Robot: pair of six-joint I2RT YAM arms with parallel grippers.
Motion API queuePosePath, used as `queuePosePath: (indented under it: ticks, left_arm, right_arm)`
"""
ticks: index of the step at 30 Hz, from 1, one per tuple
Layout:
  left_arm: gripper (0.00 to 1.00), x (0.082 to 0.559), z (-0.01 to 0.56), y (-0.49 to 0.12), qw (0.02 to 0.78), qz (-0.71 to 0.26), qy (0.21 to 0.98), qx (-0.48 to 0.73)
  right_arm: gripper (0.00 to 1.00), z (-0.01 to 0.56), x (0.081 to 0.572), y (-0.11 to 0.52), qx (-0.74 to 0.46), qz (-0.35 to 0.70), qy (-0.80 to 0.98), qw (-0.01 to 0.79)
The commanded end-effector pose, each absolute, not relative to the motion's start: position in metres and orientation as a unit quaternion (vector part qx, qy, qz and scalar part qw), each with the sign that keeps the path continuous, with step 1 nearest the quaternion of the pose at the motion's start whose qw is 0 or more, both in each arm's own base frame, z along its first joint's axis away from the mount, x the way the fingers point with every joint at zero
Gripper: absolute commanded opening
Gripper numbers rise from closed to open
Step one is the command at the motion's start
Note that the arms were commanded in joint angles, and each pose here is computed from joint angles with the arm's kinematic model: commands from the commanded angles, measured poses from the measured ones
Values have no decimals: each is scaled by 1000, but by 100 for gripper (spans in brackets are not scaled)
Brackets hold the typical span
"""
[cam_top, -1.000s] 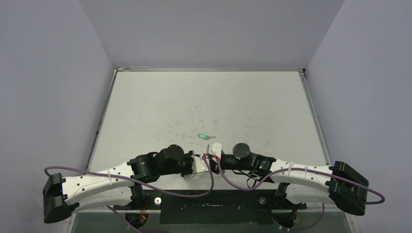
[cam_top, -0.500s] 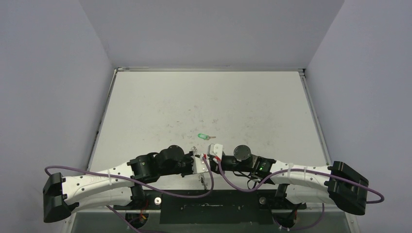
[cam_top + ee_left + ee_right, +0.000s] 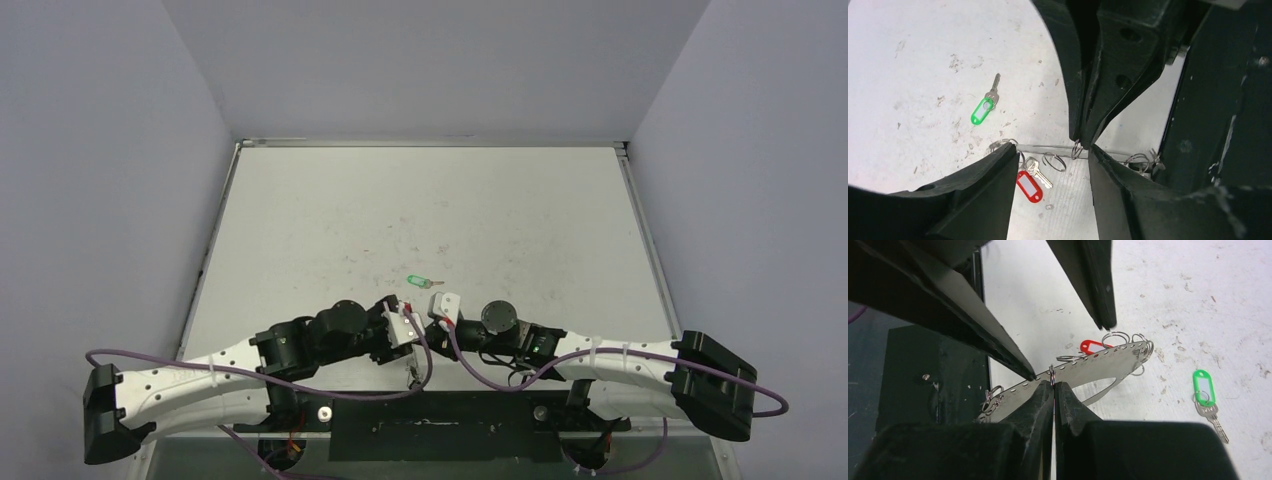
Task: Put the keys on the keyring
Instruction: Adjust the keyring.
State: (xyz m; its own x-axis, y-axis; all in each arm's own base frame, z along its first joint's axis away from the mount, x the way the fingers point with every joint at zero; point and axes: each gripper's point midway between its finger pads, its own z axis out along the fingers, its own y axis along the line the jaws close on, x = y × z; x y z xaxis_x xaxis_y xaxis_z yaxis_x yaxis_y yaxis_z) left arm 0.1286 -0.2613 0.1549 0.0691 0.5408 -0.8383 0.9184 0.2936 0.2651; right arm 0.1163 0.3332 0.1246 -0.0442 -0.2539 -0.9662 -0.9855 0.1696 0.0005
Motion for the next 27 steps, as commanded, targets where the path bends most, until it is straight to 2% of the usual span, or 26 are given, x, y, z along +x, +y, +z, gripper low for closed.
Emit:
queuePosePath:
  ticks: [1,6,9,14,19,24,27]
  left_arm:
    - [53,137,188,-258,522,-242,690,440]
    - [57,138,184,-238,507,-277,759,302]
    - [58,132,177,-236,489,-307,773,262]
    - [64,124,164,-243,481,-337,764,266]
    - [65,130,152,-248,500,-322,749,291]
    - [63,134,147,-255,508,-303,738,324]
    - [56,134,149,-262,509,-306,730,337]
  right_arm:
    - [0,151,138,338,-448,388,623,510]
    - [0,155,149,338,-408,382,642,524]
    - [0,156,152,338,-394,379,647,531]
    - [0,158,155,338,-375,371,657,539]
    - [0,159,149,344,-383,379,653,532]
    - [0,158,145,349,-393,379,652,526]
    - [0,158,143,352,-398,380,649,525]
